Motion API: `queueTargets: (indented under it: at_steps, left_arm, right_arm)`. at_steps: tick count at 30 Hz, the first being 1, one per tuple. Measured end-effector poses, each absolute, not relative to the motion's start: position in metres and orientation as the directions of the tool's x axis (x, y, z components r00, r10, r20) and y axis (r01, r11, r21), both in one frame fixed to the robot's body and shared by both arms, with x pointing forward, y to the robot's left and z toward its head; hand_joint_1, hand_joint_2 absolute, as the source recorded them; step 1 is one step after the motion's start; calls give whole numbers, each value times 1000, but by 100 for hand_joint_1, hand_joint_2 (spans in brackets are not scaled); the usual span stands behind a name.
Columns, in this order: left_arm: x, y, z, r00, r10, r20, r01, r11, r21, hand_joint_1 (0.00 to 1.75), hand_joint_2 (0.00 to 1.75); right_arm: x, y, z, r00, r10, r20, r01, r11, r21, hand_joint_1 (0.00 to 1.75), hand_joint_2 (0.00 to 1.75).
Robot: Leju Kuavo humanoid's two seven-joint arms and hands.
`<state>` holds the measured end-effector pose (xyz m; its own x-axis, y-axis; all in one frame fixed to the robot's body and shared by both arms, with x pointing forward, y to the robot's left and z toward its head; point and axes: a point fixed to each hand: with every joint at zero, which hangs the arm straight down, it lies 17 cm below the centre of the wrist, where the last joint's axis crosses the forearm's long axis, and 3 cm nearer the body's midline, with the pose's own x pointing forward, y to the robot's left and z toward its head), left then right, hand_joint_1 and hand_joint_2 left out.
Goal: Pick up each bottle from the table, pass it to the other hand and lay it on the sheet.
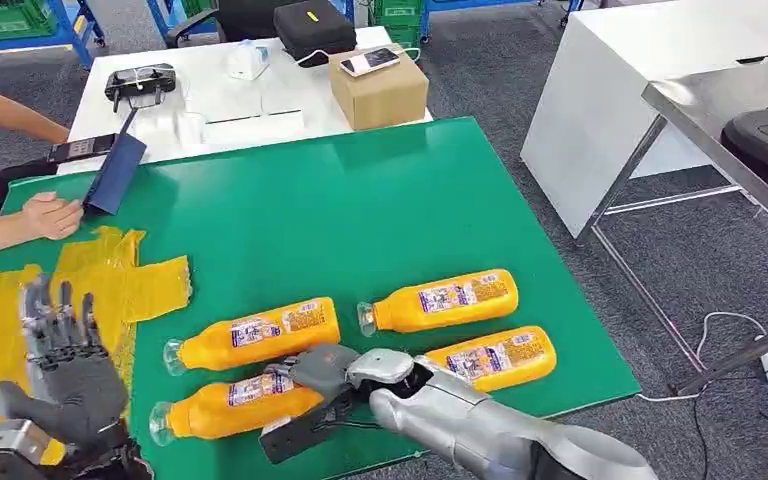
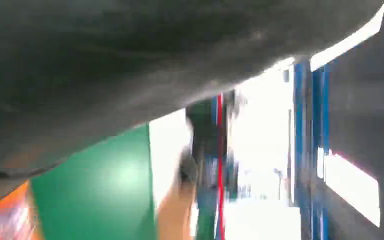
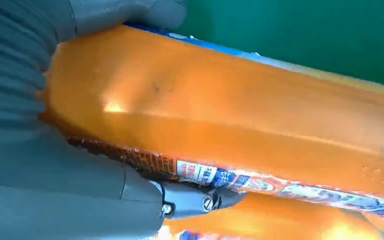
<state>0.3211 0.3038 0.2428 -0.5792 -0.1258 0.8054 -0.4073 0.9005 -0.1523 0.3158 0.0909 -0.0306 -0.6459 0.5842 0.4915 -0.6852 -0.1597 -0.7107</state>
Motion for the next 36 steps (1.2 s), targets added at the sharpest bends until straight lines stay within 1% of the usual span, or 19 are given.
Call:
queueTargets:
  at_steps: [1,3,5,8,13,16,19,20,21,22,24,25,26,31,34,36]
  left_arm:
    - [311,325,247,-573,-204,794,-516,843,-156,0,175]
    - [288,361,258,-542,-332,772,-673,721,-162,0,175]
    - [269,387,270,-508,-415,755,-763,623,-172,0,175]
    - [256,401,280,-496,-457,738,-798,574,-181,0,175]
    - [247,412,288,-482,-498,721,-823,541,-176,0,175]
    - [241,424,292,-445,-549,708,-856,493,-155,0,175]
    - [236,437,288,-441,-538,718,-863,474,-175,0,175]
    - [241,438,282,-464,-495,735,-842,504,-192,0,175]
    - [252,436,272,-501,-411,762,-795,566,-218,0,175]
    - [273,429,257,-545,-249,800,-696,666,-268,0,175]
    - [310,398,230,-542,43,839,-477,807,-349,0,175]
    - [320,378,224,-524,115,844,-385,852,-355,0,175]
    - [324,368,218,-510,149,847,-343,868,-359,0,175]
    - [330,355,199,-456,208,865,-299,880,-369,0,175]
    - [329,330,192,-413,301,859,-176,900,-400,0,175]
    - [326,319,188,-394,335,856,-133,901,-413,0,175]
  right_arm:
    - [315,96,-25,-602,575,554,-719,-89,-689,175,175]
    - [308,104,-14,-519,538,664,-779,23,-627,175,175]
    - [302,110,-6,-444,496,746,-821,108,-561,175,175]
    - [300,112,2,-394,464,794,-840,170,-516,175,175]
    - [299,111,7,-354,435,828,-850,219,-478,175,175]
    - [298,110,10,-335,419,844,-854,243,-460,175,175]
    - [296,110,14,-320,391,863,-853,277,-441,175,175]
    - [295,111,17,-316,372,873,-849,299,-435,175,175]
    - [293,112,22,-315,350,882,-843,324,-429,175,175]
    - [293,114,30,-322,330,888,-827,359,-433,175,175]
    - [294,116,47,-339,293,894,-793,421,-439,175,175]
    - [297,115,60,-349,274,896,-775,453,-441,175,175]
    - [299,115,68,-351,262,899,-765,474,-436,175,175]
    - [306,109,96,-366,205,908,-735,534,-417,175,175]
    - [311,107,123,-390,148,909,-716,572,-401,175,175]
    - [316,105,141,-407,120,905,-702,593,-395,175,175]
